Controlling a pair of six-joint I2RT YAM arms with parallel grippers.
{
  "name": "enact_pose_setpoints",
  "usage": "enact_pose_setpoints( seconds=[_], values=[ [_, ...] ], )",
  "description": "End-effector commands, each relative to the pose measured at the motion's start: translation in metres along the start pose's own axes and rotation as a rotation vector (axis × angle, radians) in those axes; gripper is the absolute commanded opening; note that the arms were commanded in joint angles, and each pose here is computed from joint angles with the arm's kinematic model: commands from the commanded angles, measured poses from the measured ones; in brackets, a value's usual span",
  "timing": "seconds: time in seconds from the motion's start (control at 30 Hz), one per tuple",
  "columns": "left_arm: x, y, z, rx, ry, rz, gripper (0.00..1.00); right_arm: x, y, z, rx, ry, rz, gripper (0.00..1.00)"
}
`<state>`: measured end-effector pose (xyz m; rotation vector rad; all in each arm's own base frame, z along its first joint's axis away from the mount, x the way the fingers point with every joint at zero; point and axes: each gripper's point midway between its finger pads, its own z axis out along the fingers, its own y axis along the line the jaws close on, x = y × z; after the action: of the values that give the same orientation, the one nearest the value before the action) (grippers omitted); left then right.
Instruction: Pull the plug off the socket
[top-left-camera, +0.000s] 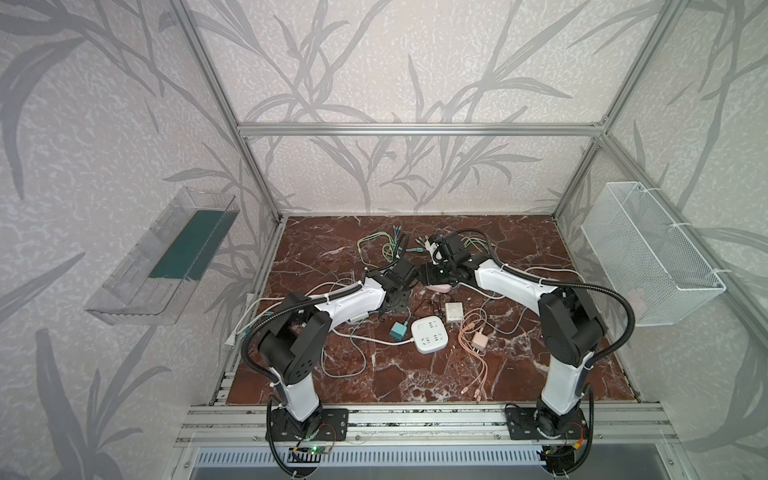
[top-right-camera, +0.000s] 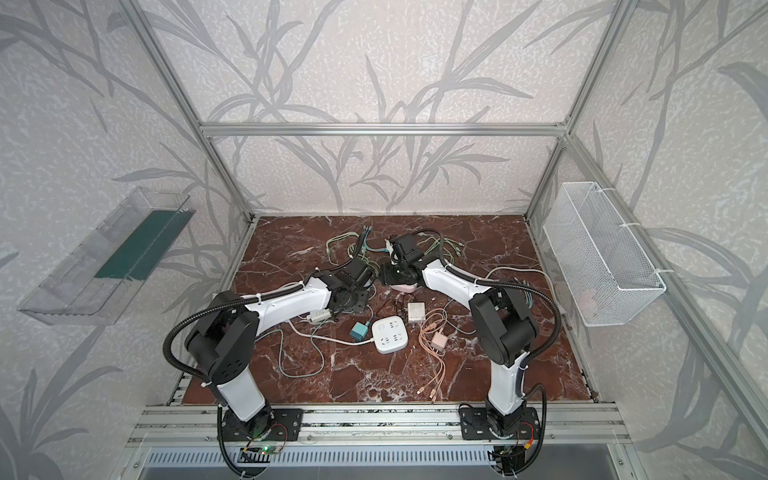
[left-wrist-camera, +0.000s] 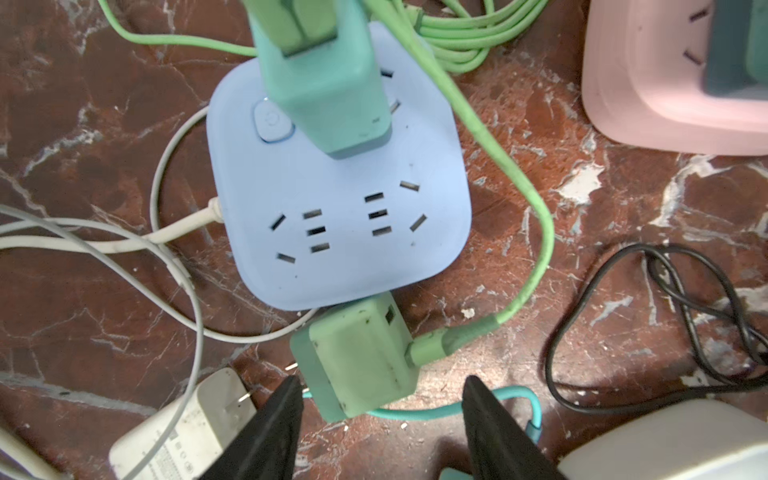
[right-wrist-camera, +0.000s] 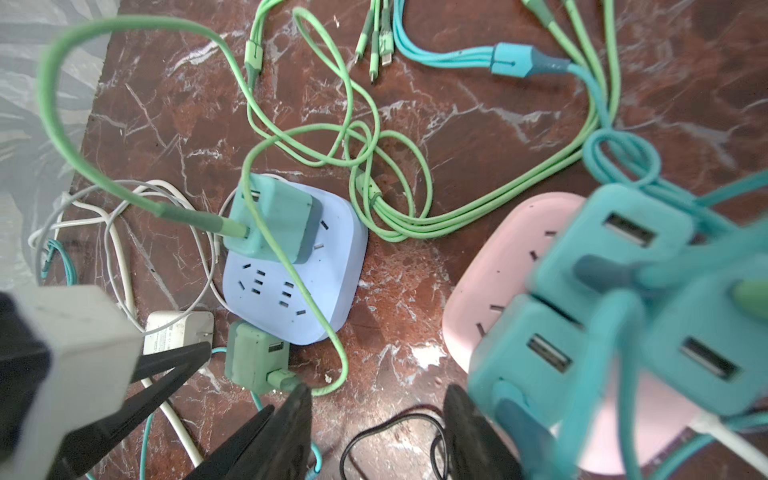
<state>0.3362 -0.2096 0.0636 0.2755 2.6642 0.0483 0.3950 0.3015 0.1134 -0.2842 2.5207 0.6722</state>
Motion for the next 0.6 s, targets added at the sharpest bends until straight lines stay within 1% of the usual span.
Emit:
enact_pose_setpoints(
  seconds=[0.0, 0.1, 0.17, 0.3, 0.37, 0.5, 0.57],
  values=[
    [-0.015, -0.003, -0.025, 0.020, -0.053, -0.004, 0.64, -0.011, 0.004, -0.017, 0.005, -0.048, -0.024, 0.52],
    [-0.023, 0.000, -0.038, 0.032, -0.103, -0.030, 0.66, -0.013, 0.007, -0.018, -0.006, -0.054, -0.032, 0.52],
    [-0.027, 0.011, -0.048, -0.002, -0.141, -0.076, 0.68, -0.013, 0.010, -0.018, -0.023, -0.058, -0.042, 0.53],
    [-0.035, 0.027, -0.060, -0.034, -0.219, -0.094, 0.74, -0.016, 0.019, -0.017, -0.053, -0.085, -0.086, 0.53],
    [-0.035, 0.038, -0.059, -0.037, -0.221, -0.121, 0.75, -0.015, 0.029, -0.015, -0.067, -0.090, -0.139, 0.55],
    [-0.034, 0.059, -0.052, -0.015, -0.193, -0.212, 0.75, -0.011, 0.047, -0.009, -0.069, -0.075, -0.271, 0.61],
    [-0.033, 0.068, -0.049, -0.019, -0.184, -0.233, 0.75, -0.008, 0.054, -0.005, -0.072, -0.063, -0.316, 0.63]
  ],
)
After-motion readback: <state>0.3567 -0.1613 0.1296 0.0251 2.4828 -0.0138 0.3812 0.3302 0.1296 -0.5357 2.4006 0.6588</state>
